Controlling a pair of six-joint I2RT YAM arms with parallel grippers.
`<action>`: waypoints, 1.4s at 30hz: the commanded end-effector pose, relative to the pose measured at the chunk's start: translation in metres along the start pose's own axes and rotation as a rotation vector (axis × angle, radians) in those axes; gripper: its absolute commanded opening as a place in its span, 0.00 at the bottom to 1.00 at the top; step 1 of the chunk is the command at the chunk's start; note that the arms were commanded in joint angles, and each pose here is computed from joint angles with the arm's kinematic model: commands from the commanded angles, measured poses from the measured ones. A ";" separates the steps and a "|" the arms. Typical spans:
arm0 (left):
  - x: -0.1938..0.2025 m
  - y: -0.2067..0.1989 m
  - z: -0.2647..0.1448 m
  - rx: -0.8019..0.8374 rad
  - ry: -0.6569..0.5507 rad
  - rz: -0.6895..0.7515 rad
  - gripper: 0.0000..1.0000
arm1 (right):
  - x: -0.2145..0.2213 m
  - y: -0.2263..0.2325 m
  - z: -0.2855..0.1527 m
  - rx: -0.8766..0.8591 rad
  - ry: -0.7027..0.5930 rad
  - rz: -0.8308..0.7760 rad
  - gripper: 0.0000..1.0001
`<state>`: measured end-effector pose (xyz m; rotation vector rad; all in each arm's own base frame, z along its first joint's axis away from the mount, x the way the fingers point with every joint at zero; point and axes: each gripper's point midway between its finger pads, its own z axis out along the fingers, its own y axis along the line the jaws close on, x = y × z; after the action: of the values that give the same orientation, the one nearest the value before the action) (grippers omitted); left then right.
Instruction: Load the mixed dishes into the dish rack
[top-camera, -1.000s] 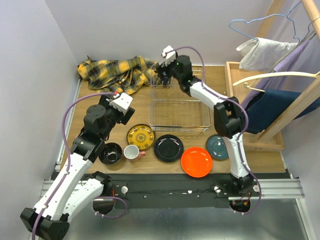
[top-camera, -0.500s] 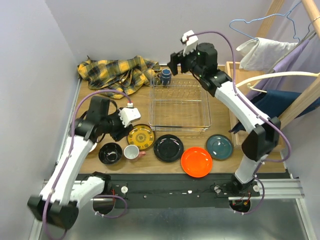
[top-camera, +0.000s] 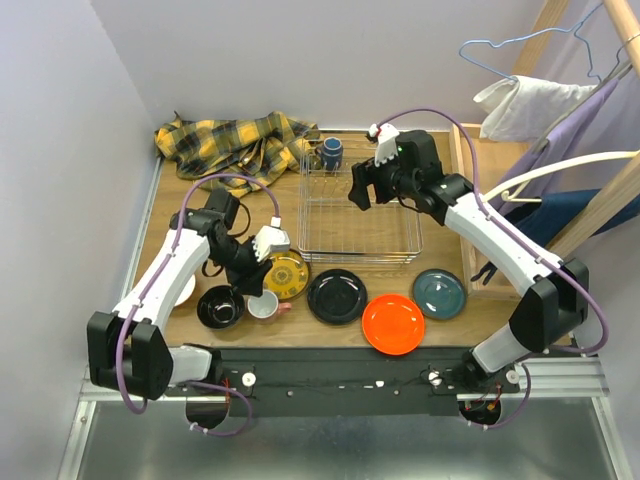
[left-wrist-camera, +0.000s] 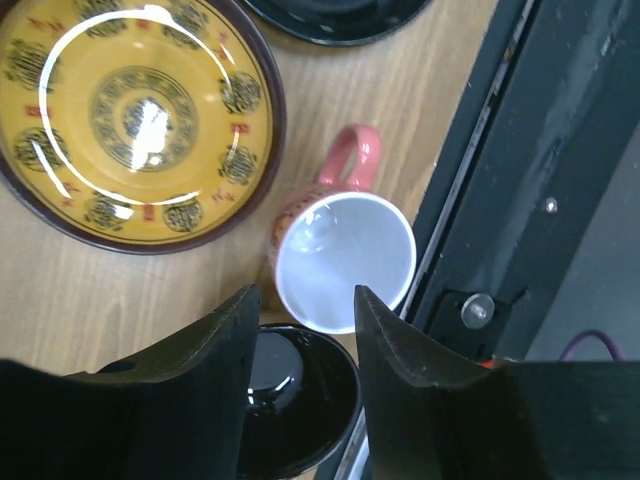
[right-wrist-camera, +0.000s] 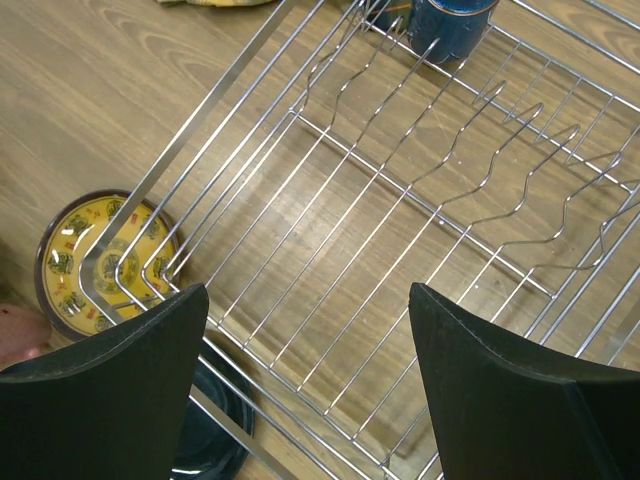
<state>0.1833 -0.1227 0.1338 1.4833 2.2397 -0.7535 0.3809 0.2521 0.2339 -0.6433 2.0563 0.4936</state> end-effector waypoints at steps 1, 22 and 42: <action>0.024 -0.007 0.003 0.033 0.095 0.018 0.48 | -0.004 0.001 -0.013 -0.002 -0.021 0.027 0.88; 0.026 0.016 0.037 0.027 0.155 -0.009 0.03 | 0.009 0.007 0.001 -0.033 0.042 0.115 0.89; -0.105 0.050 -0.135 -0.977 -0.514 0.239 0.00 | -0.114 -0.001 0.042 -0.199 -0.040 0.381 0.92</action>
<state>0.2246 -0.1245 0.2363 1.2197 1.8213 -0.2354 0.4336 0.2858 0.2686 -0.3958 2.1123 0.6997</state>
